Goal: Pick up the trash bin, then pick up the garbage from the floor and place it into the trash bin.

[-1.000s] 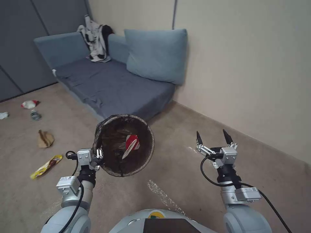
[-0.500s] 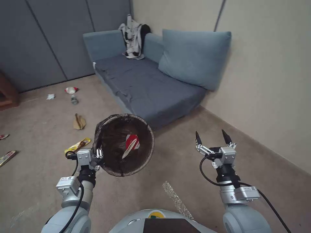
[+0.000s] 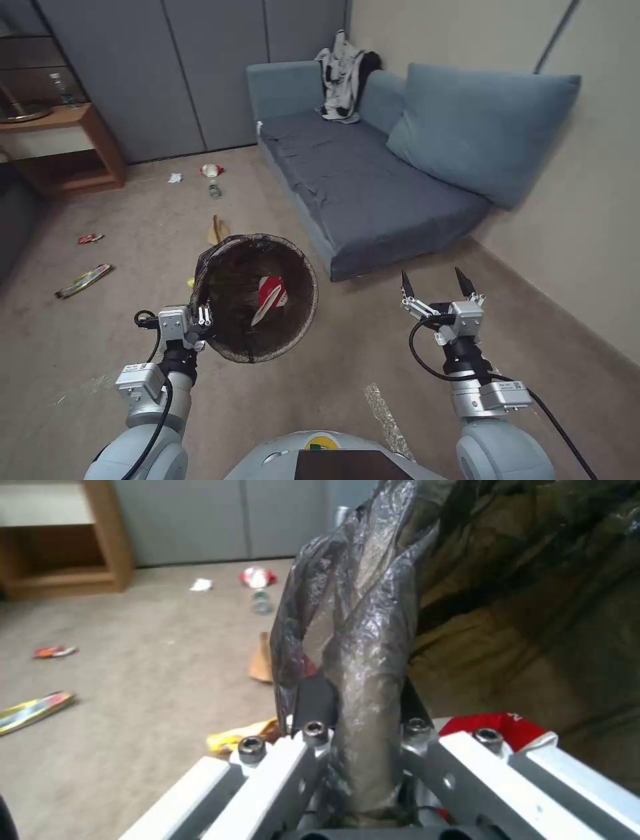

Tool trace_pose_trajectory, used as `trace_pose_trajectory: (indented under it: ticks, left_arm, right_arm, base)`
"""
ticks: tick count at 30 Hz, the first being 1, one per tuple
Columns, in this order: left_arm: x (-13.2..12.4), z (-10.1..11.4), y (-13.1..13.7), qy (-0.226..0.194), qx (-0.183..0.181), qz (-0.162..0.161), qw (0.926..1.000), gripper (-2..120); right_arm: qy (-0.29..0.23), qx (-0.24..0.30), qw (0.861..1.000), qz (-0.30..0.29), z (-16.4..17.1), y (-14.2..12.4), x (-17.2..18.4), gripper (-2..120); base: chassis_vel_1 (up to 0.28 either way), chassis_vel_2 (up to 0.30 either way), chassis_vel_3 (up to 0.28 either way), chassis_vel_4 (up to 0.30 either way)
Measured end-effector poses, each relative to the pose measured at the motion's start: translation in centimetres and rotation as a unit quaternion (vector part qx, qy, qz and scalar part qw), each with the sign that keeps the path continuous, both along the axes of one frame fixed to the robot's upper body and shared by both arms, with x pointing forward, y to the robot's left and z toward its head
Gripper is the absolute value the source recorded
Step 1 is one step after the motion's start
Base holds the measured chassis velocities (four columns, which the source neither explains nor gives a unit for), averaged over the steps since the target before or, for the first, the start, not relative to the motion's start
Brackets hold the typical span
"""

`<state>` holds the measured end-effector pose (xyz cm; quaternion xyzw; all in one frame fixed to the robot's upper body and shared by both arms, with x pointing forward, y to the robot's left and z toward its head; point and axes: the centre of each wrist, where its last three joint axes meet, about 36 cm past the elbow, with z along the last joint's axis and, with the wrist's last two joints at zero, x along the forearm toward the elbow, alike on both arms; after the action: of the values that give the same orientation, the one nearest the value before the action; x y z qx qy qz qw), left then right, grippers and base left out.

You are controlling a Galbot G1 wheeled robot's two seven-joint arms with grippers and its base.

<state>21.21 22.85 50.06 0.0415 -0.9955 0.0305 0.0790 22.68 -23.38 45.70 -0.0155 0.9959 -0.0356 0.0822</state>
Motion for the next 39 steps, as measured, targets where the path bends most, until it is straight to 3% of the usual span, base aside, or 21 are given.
trace_pose_trajectory:
  ticks: [39]
  left_arm:
    - [-0.09,-0.06,-0.1,-0.004,0.002,0.002,1.0,3]
  right_arm:
    - [0.013,0.002,1.0,-0.006,0.19,0.38,0.33,100]
  base:
    - [0.104,0.108,0.104,0.1]
